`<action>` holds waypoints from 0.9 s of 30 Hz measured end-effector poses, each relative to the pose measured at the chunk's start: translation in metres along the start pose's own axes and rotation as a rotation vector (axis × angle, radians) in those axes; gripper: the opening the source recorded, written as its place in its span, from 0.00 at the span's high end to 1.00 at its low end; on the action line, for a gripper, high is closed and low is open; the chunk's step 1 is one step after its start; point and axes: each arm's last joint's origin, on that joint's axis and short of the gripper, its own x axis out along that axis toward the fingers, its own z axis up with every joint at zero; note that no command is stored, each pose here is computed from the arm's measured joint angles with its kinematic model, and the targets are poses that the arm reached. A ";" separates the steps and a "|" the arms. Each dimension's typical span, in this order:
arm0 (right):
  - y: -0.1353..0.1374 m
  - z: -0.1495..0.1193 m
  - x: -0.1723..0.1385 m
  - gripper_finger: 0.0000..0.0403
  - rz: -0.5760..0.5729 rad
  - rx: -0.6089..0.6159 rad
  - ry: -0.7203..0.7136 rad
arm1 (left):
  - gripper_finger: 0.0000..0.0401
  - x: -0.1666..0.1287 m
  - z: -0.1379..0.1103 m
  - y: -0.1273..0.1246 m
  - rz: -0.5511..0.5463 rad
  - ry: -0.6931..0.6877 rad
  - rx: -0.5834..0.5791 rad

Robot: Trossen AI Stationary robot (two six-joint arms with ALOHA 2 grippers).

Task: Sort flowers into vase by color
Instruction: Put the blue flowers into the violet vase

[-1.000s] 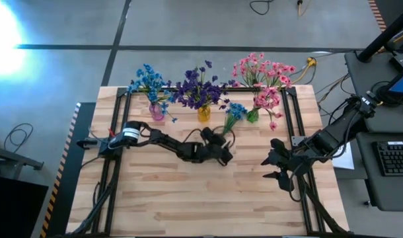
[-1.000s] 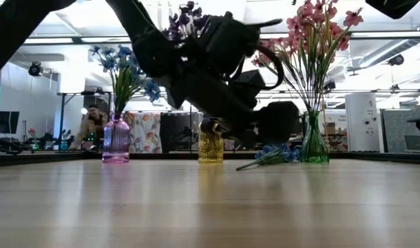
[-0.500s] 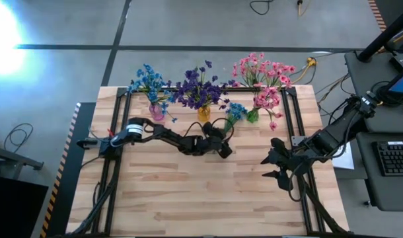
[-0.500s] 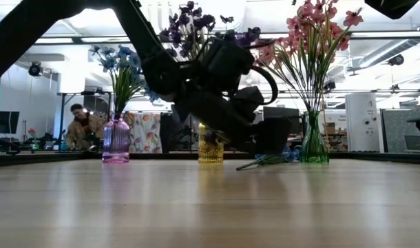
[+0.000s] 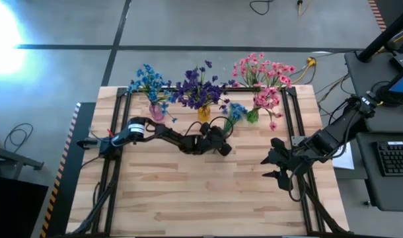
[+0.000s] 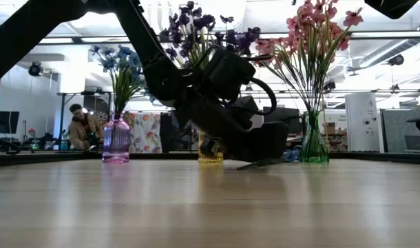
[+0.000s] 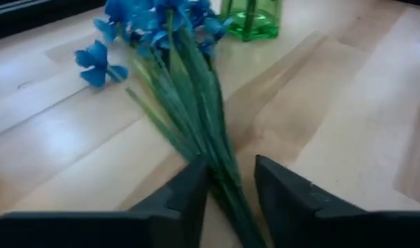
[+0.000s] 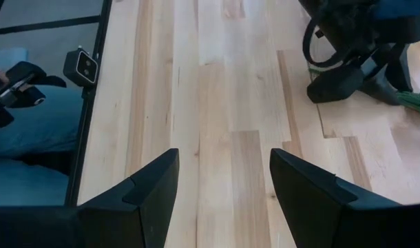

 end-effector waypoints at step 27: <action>0.000 0.000 0.000 0.46 0.009 0.064 0.008 | 0.96 -0.069 -0.017 -0.037 0.009 0.263 0.000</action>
